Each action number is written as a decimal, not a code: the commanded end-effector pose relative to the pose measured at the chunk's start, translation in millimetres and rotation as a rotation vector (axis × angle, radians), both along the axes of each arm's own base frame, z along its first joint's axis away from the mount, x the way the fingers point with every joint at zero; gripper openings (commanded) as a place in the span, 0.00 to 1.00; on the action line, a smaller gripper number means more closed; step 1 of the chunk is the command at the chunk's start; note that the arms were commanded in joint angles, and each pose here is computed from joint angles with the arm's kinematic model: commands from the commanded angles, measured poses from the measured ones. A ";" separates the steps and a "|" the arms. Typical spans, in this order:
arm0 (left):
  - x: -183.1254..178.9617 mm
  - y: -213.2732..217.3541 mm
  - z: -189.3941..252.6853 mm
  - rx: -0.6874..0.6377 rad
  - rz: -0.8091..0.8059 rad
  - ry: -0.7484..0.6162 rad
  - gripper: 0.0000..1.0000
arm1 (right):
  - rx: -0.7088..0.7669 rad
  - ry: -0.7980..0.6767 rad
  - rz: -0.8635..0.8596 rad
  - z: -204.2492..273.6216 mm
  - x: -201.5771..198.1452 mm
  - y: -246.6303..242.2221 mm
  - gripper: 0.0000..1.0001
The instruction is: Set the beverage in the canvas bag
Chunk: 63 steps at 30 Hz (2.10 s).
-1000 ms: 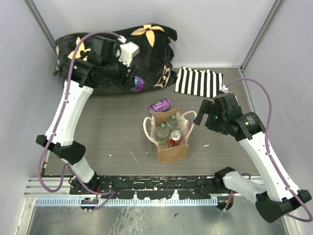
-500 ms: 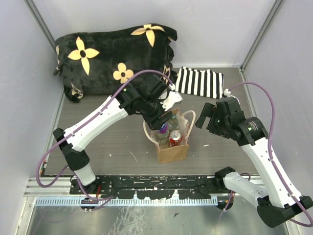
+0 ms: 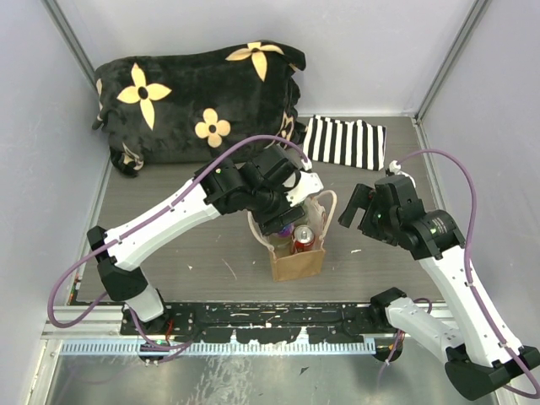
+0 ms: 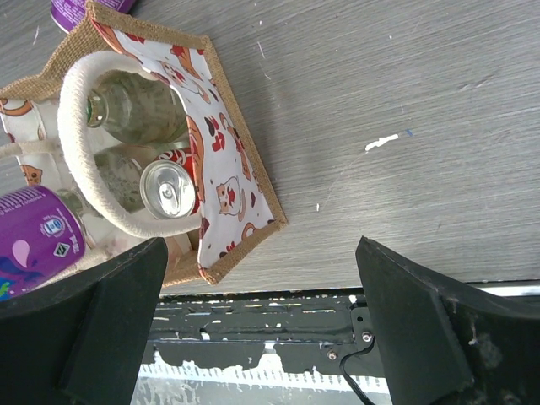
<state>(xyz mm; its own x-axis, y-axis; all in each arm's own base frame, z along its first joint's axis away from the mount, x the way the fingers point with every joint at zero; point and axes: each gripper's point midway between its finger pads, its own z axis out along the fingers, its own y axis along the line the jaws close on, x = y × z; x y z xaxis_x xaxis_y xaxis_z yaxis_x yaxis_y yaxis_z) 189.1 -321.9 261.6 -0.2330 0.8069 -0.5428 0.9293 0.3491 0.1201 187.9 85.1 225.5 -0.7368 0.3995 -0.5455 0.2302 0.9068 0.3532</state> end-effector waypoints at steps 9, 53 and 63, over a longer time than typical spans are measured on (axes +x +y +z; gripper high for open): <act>32.7 -7.3 38.8 -0.080 0.045 -0.204 0.00 | 0.004 -0.022 -0.022 1.8 1.4 -2.7 1.00; -19.1 -15.7 -68.5 0.027 -0.082 0.013 0.00 | -0.012 -0.012 -0.050 2.7 -7.8 -10.9 1.00; -17.7 -27.8 -97.7 0.029 -0.038 0.117 0.00 | -0.021 -0.006 -0.062 1.0 -12.5 -15.1 1.00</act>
<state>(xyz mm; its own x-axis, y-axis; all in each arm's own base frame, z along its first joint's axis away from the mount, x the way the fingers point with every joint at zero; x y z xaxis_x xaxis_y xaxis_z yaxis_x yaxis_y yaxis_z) 164.2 -335.0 169.4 -0.2102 0.8637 -0.4581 0.9599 0.2713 0.0711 174.4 74.2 219.3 -0.7388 0.4112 -0.5340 0.2714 0.9067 0.3228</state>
